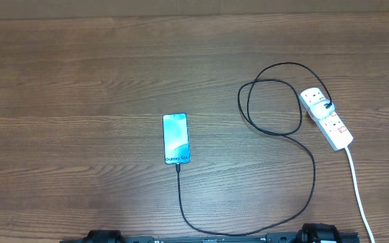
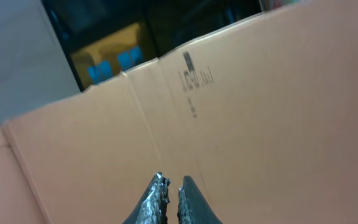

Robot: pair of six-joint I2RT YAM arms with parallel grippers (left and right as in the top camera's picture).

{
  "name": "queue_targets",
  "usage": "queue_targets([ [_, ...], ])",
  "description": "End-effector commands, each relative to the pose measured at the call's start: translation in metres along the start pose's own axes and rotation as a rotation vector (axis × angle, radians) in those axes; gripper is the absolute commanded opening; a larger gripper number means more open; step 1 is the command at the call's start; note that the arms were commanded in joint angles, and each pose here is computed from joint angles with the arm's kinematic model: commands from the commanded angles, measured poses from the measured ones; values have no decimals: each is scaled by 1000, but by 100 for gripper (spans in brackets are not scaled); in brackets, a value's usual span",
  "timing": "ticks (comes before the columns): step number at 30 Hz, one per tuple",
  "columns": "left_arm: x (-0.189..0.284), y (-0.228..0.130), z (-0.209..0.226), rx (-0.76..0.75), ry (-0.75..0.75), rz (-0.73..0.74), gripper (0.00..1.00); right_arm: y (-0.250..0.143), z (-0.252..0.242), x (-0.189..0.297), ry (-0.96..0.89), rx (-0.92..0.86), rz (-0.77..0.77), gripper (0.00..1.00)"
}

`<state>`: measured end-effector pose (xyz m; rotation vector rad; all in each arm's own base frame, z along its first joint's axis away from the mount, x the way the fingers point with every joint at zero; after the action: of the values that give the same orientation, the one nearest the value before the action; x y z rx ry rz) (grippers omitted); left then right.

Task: Plug charger to phone and switch on socket
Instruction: 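Lift the right gripper away from the power strip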

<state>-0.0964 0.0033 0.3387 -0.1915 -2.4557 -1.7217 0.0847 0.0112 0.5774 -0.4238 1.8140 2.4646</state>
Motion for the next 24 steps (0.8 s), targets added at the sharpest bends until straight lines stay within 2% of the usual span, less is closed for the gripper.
queue_targets([
  [1,2,-1,-3,15,-18,-12,100,-6,4,26,24,12,-38,8],
  [7,-17,28,2,-6,92,-189,100,-23,7,57,52,23,-57,8],
  [14,-93,42,-8,-54,11,-262,100,-34,17,86,63,66,-86,11],
  [19,-166,28,-2,-62,-4,-305,100,-32,25,106,98,81,-126,11],
  [24,-222,-7,10,-64,-12,-308,100,-19,32,112,160,97,-197,11],
])
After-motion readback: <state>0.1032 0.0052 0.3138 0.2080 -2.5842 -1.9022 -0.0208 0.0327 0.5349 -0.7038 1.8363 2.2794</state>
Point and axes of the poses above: each gripper's point midway between its finger pads, its own x axis back along the fingers, its own z axis along the line the jaws close on, y = z × x, the point moved 8 cm from there along x, back along the fingers, and after that the axes turned 5 degrees about x, right-handed, at the moved point
